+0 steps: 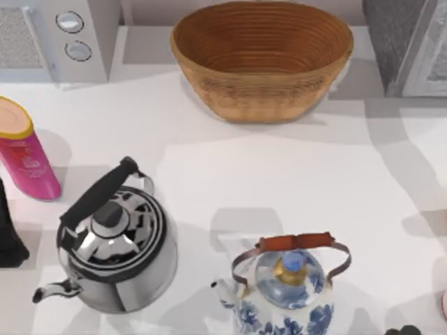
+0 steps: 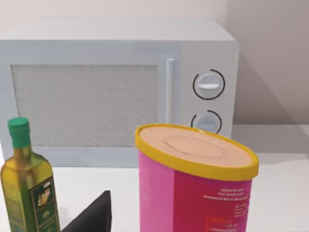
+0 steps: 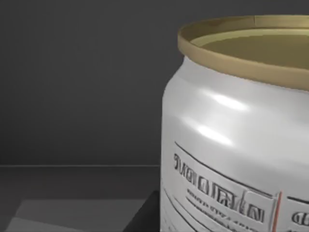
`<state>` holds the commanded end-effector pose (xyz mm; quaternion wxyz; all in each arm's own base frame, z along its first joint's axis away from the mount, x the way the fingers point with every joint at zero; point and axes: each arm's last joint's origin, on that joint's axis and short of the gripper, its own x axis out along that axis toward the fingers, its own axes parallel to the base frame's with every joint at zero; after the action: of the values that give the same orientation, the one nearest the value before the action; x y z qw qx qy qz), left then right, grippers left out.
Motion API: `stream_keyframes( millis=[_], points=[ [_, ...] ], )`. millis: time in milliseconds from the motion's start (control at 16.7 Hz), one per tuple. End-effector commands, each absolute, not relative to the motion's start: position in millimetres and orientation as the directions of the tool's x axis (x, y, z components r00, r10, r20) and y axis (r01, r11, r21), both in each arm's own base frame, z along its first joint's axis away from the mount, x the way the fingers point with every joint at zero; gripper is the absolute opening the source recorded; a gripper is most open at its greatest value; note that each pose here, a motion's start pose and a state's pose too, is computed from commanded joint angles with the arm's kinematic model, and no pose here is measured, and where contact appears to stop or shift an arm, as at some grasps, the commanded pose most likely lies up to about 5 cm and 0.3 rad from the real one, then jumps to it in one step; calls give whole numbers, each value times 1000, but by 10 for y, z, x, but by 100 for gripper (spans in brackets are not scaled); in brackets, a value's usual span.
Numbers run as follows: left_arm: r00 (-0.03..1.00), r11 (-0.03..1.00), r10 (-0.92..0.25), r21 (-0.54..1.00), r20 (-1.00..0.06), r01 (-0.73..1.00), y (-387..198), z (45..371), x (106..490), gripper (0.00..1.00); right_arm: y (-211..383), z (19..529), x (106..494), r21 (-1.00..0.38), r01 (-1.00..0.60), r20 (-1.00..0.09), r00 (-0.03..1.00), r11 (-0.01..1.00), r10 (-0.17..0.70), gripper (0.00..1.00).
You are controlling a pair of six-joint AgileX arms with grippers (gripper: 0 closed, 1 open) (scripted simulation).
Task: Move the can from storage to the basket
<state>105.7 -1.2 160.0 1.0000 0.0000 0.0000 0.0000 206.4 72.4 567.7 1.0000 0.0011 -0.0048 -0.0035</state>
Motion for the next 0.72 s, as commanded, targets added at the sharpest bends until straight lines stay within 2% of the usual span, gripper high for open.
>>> stream_keyframes(
  millis=[300, 720],
  points=[
    [1000, 1000, 0, 0, 0, 0, -12, 1600, 1057, 100, 694, 5654, 2049, 5, 8, 14, 1000, 1000, -8, 0],
    [1000, 1000, 0, 0, 0, 0, -12, 1600, 1057, 100, 420, 5293, 1626, 14, 7, 56, 998, 1000, -8, 0]
  ],
)
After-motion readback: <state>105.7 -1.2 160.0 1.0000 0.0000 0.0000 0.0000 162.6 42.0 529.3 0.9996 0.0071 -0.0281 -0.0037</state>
